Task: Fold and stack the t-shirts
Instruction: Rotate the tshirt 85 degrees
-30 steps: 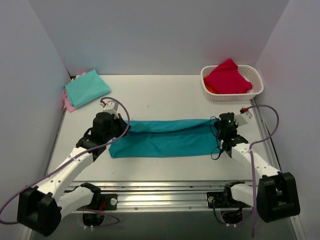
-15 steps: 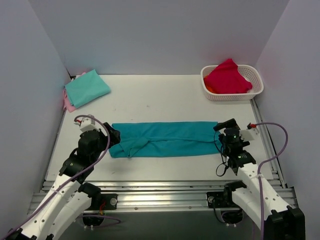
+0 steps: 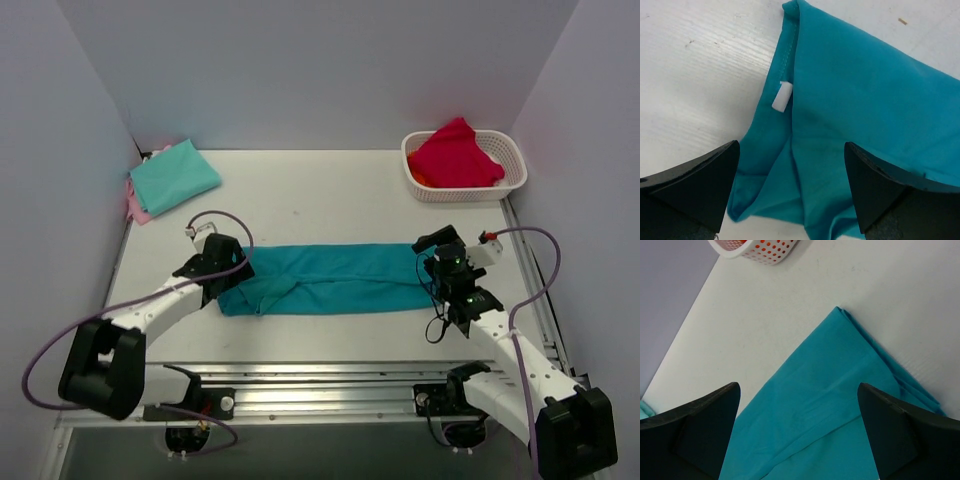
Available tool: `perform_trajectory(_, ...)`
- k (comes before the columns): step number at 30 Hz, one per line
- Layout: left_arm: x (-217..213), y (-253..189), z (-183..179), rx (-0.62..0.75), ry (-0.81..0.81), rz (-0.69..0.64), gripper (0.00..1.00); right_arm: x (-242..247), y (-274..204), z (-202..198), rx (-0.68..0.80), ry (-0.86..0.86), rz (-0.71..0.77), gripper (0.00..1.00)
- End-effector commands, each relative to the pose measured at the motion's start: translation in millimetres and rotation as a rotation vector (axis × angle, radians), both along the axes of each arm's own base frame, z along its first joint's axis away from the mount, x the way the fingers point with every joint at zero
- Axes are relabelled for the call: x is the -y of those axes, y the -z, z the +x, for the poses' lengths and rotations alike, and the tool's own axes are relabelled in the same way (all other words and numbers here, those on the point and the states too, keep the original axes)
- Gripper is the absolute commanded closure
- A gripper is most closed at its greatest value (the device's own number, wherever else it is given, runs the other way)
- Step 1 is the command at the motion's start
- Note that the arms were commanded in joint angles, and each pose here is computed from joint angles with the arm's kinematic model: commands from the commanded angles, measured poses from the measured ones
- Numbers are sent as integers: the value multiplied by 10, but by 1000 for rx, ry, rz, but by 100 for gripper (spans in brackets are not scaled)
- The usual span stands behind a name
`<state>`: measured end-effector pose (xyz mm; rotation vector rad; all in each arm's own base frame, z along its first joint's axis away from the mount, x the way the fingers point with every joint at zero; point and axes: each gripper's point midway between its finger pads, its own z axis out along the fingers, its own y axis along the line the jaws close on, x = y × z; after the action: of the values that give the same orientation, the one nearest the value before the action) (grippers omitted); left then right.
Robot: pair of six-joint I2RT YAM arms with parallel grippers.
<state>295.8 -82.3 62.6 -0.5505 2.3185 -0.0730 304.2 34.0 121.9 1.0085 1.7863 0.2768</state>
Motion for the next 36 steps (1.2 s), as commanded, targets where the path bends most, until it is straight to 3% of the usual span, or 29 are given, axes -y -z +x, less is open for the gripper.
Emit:
perform_trajectory(1,36,-104,515,95,-18,-122,6,-82,-346,157,90,5,6,0)
perform_trajectory(6,-38,60,787,78,-22,-163,0,-74,-372,197,97,17,-11,0)
perform_trajectory(7,-56,114,856,78,-25,-164,6,-75,-375,207,98,18,-11,0)
perform_trajectory(9,-42,113,973,88,-22,-173,27,-50,-381,234,103,34,-15,0)
perform_trajectory(10,-43,229,994,60,-20,-181,47,-48,-391,245,105,36,-17,0)
perform_trajectory(14,19,394,1160,31,-5,-210,76,-14,-426,302,113,59,-27,0)
perform_trajectory(16,71,397,1288,32,4,-231,97,17,-456,342,123,79,-32,0)
perform_trajectory(25,87,478,1879,38,0,-255,98,70,-569,644,163,127,-32,0)
perform_trajectory(27,71,234,2243,86,6,-274,98,83,-553,741,165,136,-36,0)
perform_trajectory(28,-10,343,2397,81,-12,-277,98,72,-591,793,176,136,-32,0)
perform_trajectory(30,64,-119,3045,230,30,-324,98,63,-534,898,170,138,-33,0)
perform_trajectory(31,195,244,3251,202,98,-389,96,40,-569,957,181,134,-24,0)
perform_trajectory(32,362,-433,3773,370,204,-469,92,-2,-513,1027,176,120,-18,0)
perform_trajectory(33,523,87,3885,302,277,-575,78,-27,-488,1066,172,111,-13,0)
perform_trajectory(34,828,-201,3852,312,440,-757,68,-50,-484,1112,171,102,-7,0)
perform_trajectory(36,1023,-646,3932,441,569,-845,42,-124,-458,1197,163,75,-4,0)
